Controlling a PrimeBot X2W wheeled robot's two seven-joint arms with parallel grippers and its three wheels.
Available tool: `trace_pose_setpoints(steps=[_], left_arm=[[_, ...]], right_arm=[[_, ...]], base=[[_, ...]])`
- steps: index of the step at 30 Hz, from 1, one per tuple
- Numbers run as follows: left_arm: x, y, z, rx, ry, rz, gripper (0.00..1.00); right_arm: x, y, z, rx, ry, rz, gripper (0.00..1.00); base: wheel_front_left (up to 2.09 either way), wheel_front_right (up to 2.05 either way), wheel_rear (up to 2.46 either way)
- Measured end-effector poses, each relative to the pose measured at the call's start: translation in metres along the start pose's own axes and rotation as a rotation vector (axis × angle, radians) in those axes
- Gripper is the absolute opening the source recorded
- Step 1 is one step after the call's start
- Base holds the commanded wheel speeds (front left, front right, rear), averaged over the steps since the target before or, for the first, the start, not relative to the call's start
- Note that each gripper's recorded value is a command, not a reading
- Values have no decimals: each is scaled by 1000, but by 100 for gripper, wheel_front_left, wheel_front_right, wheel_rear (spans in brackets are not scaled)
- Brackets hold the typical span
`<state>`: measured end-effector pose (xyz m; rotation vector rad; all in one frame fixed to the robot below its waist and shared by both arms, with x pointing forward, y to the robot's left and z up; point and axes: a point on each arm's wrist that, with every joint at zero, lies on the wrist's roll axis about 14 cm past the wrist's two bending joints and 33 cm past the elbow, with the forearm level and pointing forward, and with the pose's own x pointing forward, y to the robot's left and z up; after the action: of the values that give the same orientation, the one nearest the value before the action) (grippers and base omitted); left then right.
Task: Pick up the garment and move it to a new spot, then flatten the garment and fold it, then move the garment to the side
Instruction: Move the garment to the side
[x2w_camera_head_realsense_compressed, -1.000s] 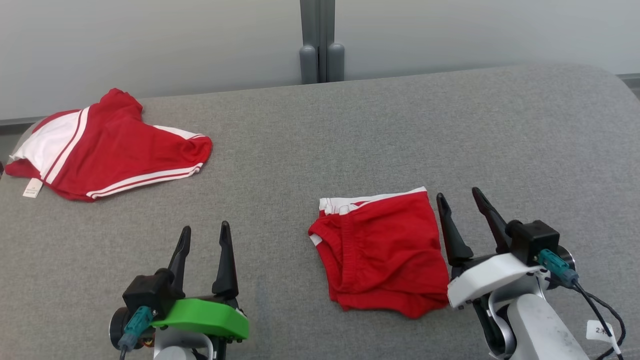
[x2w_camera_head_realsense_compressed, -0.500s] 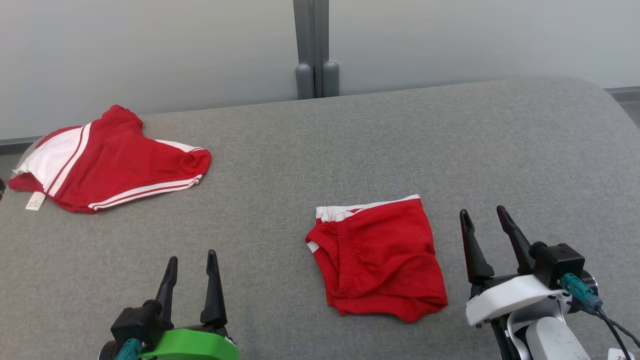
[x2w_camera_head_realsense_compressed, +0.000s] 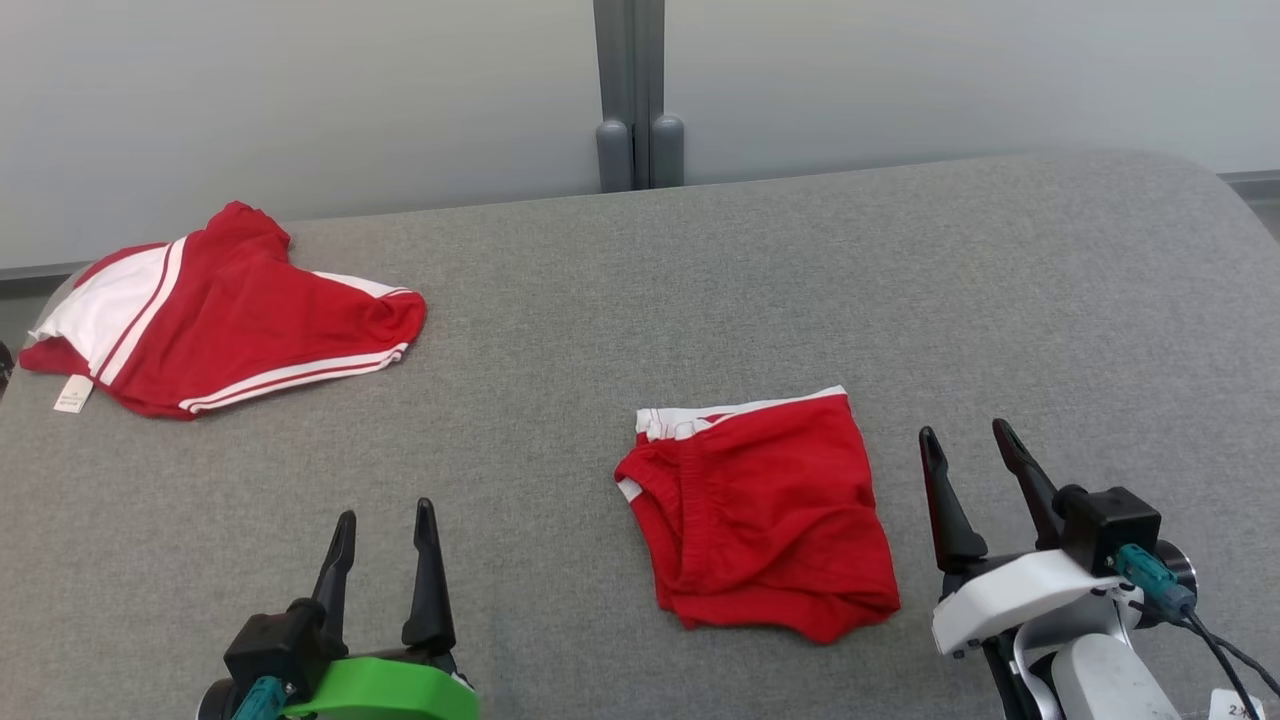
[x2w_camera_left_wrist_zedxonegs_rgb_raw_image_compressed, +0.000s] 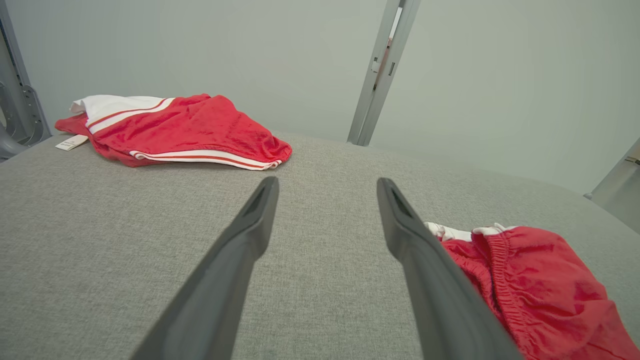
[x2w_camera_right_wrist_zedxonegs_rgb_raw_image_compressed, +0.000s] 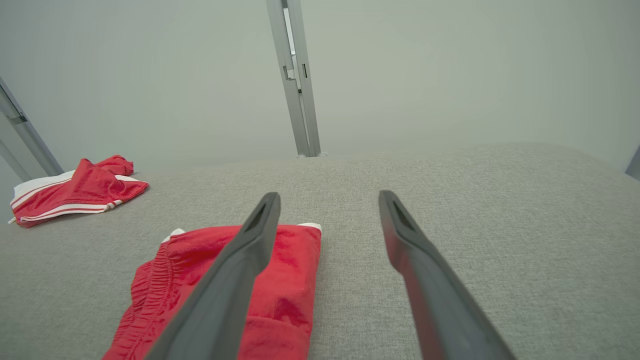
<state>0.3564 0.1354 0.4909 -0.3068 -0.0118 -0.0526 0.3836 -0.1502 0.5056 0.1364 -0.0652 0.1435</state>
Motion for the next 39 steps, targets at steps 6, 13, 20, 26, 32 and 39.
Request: trace_pose_setpoints(steps=[6,13,20,26,32,39], left_arm=[[4,1,-1,-2,3,5,100],[11,9,0,0,-2,32,100],[13,25,-1,7,4,80,100],[11,38,-3,12,12,123,100],[12,47,-6,17,21,149,100],[24,40,-6,22,18,122,100]], right_arm=[[15,-7,-13,-31,129,-1,100],[29,-20,-41,-4,360,22,100],[33,-7,-83,83,575,80,100],[32,10,-115,114,712,138,100],[38,18,-131,116,772,168,29],[56,13,-124,120,715,155,0]], base=[[0,0,0],[0,0,0],[0,0,0],[0,0,0],[0,0,0],[0,0,0]])
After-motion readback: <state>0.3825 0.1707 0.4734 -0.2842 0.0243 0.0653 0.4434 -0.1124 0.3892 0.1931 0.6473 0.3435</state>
